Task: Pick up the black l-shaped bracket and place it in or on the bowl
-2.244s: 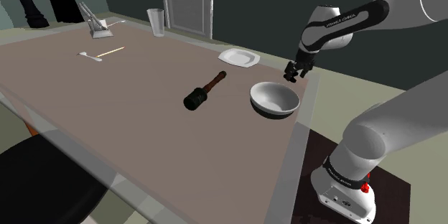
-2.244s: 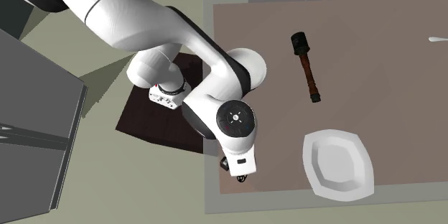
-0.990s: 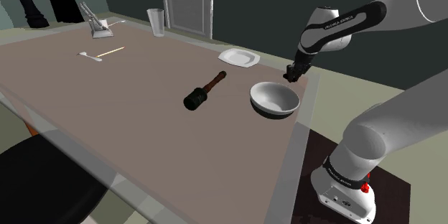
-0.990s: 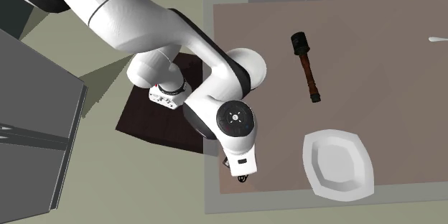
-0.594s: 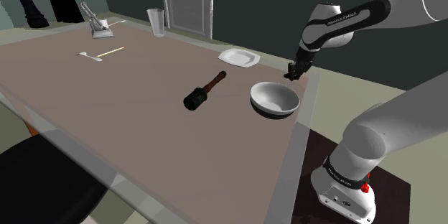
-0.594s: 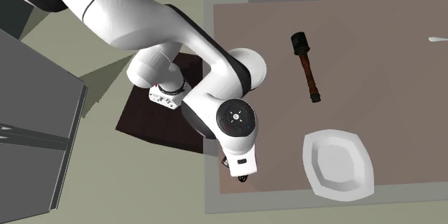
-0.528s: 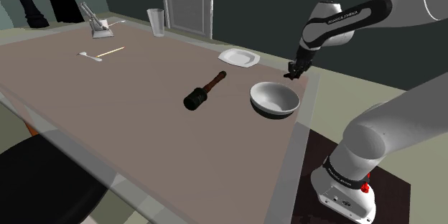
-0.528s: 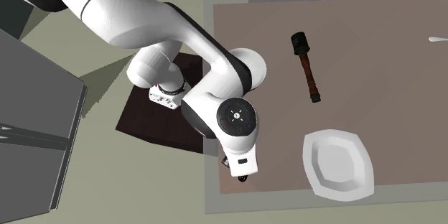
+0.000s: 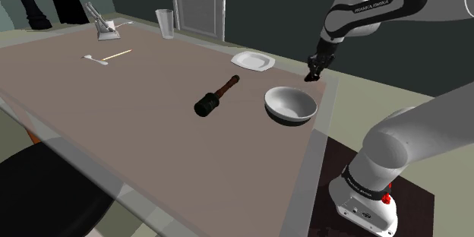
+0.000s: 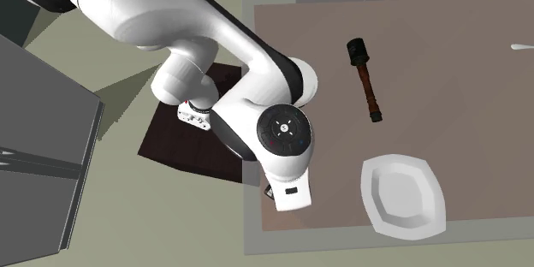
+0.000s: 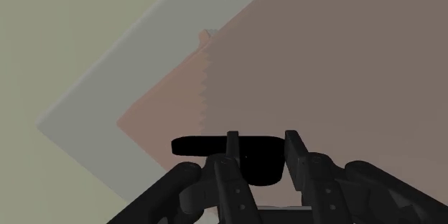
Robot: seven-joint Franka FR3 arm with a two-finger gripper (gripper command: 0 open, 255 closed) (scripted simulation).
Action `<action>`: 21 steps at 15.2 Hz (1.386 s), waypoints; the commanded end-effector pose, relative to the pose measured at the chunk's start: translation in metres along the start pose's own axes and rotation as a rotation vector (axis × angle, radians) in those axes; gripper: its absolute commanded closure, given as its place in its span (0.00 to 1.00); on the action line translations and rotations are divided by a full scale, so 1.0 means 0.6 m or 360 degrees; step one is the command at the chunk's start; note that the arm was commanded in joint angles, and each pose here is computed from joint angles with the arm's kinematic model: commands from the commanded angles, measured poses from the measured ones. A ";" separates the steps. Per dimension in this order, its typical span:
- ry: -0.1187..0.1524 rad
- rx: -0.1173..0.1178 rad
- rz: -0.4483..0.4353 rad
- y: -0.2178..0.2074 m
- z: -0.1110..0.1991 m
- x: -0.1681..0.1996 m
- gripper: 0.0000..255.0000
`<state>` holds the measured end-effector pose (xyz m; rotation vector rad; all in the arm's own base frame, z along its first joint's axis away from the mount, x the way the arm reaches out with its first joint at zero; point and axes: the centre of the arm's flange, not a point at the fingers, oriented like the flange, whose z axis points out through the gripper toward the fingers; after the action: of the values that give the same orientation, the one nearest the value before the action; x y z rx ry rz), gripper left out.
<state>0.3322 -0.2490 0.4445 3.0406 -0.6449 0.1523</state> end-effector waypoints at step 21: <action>0.0033 0.0244 -0.0258 0.057 0.073 0.083 0.00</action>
<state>0.3666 -0.3018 0.4113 3.2157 -0.4017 0.2374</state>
